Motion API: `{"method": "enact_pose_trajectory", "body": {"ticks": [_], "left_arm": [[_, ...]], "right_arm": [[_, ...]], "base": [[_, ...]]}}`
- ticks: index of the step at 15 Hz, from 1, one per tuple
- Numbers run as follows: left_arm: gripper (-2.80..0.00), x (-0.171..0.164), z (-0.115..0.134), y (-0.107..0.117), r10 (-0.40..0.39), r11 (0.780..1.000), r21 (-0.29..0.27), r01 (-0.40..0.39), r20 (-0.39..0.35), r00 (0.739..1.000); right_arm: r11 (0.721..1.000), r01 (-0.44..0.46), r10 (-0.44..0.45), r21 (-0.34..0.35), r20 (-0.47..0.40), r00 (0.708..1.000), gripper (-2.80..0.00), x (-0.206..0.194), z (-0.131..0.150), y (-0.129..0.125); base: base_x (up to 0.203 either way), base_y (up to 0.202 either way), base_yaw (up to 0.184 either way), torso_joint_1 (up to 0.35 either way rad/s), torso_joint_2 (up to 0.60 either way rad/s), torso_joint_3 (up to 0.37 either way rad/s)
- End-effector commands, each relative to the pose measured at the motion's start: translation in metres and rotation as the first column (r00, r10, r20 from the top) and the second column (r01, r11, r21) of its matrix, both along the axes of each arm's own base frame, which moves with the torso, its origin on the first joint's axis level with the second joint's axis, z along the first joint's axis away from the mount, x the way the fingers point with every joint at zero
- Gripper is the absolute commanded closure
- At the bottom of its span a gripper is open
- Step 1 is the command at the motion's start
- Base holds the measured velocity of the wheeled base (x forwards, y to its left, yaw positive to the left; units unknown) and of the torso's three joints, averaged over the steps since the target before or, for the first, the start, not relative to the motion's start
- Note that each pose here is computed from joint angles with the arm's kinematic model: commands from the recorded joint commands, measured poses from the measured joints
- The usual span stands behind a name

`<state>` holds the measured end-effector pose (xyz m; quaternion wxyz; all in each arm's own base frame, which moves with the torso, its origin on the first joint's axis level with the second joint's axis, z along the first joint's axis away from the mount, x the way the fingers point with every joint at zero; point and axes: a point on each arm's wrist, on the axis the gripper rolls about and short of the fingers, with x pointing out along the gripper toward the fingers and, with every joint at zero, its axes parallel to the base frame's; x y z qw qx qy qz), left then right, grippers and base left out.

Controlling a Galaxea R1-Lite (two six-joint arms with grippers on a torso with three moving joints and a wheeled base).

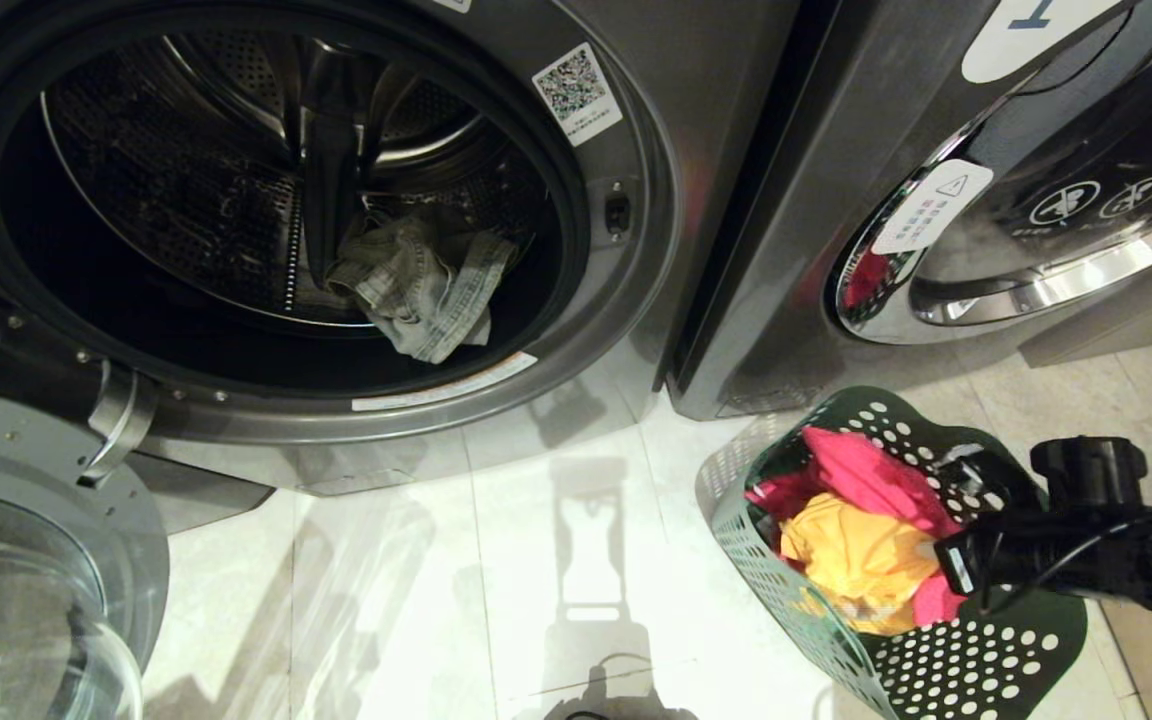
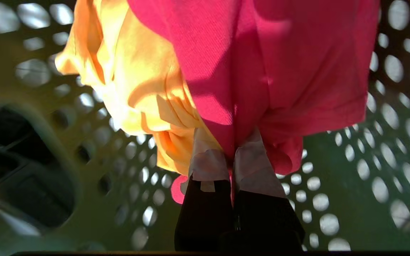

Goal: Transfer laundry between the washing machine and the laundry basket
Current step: Pick a cloth and place it into the basket

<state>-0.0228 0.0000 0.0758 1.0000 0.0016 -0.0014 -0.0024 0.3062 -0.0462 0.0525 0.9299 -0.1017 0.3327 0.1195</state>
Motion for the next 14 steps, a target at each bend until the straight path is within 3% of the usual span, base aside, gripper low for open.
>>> {"method": "enact_pose_trajectory", "body": {"ticks": [1,7,14], "left_arm": [[0.0,0.0,0.0,0.0,0.0,1.0,0.0,0.0,-0.001,1.0],[0.0,0.0,0.0,0.0,0.0,1.0,0.0,0.0,0.0,1.0],[0.0,0.0,0.0,0.0,0.0,1.0,0.0,0.0,0.0,1.0]], "right_arm": [[1.0,-0.013,0.016,-0.025,0.133,0.991,0.0,-0.038,0.047,0.01],[0.997,-0.018,0.042,-0.071,0.356,0.934,0.0,-0.093,0.105,0.023],[0.996,-0.039,0.065,-0.075,0.394,0.917,0.0,-0.112,0.111,0.029]], "base": [[0.0,0.0,0.0,0.0,0.0,0.0],[0.0,0.0,0.0,0.0,0.0,0.0],[0.0,0.0,0.0,0.0,0.0,0.0]]}}
